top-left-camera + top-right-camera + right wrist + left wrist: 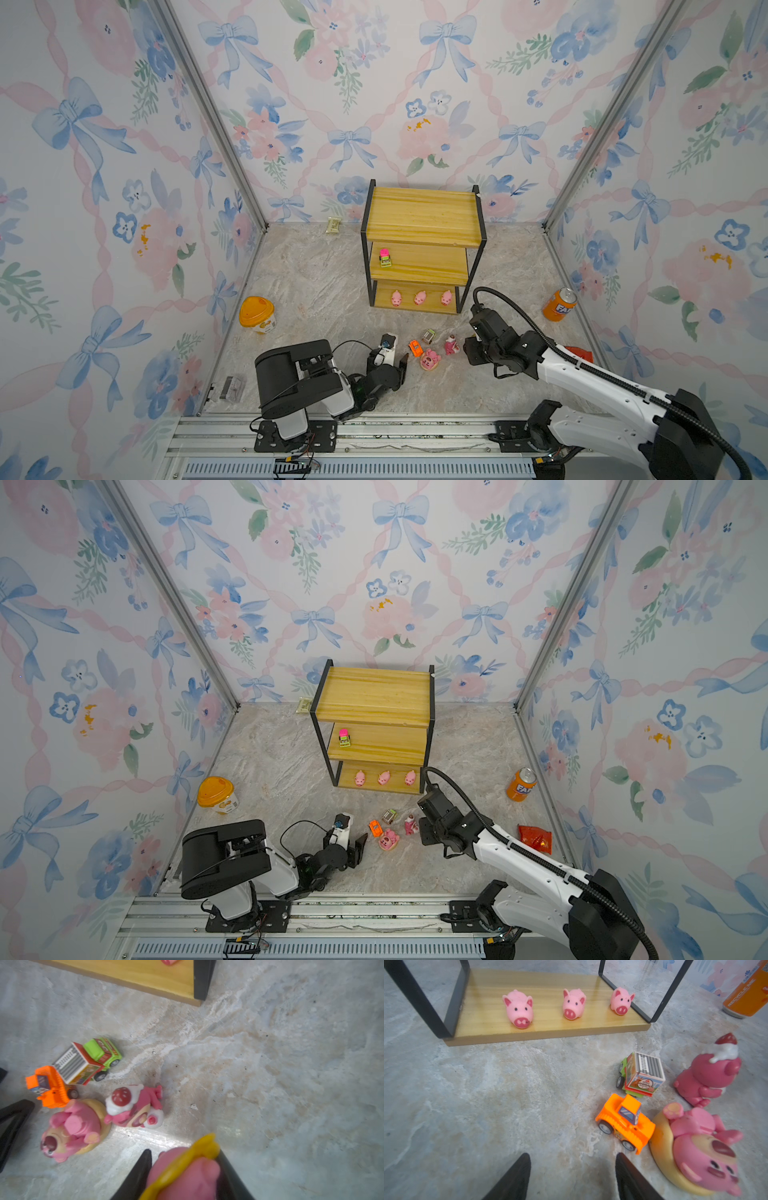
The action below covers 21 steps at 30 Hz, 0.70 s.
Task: Place and organize the plastic toys onto the shelf
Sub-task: 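Lift the pink doll with the right gripper and carry it up toward the top shelf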
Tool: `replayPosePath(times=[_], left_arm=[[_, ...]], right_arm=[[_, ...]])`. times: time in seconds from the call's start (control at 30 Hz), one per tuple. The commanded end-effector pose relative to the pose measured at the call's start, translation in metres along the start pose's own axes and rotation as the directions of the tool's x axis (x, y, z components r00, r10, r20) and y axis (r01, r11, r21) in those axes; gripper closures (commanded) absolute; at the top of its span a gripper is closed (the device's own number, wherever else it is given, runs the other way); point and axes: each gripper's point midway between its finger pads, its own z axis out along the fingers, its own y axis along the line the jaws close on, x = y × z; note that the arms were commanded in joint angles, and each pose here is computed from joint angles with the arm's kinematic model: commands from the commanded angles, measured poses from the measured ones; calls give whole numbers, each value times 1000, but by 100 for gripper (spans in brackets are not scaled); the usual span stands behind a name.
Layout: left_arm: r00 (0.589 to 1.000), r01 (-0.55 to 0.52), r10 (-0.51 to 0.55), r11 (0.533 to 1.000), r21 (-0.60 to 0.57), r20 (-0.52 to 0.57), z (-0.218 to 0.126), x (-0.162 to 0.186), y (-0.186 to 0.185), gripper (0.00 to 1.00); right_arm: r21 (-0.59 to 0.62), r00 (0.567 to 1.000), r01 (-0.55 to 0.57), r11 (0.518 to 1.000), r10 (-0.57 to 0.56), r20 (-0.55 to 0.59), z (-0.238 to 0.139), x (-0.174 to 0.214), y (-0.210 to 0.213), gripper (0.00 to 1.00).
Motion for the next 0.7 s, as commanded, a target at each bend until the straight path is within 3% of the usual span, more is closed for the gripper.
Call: replayPosePath(times=[0.0,0.4,0.67], left_arm=[[1000,-4,3,1000,-24,-22,-1,9,8,34],[1000,0,-1,1000,-29,-21,-2,9,10,34],[1000,2,-3,999,-34,-19,-2,10,11,34]], right_arm=[[-5,998,38,999,-38,49,-25,-16,5,58],[-61,982,137,989,-127,143,-70,-39,25,60],[-132,940,249,959,-207,273,-124,-73,53,61]])
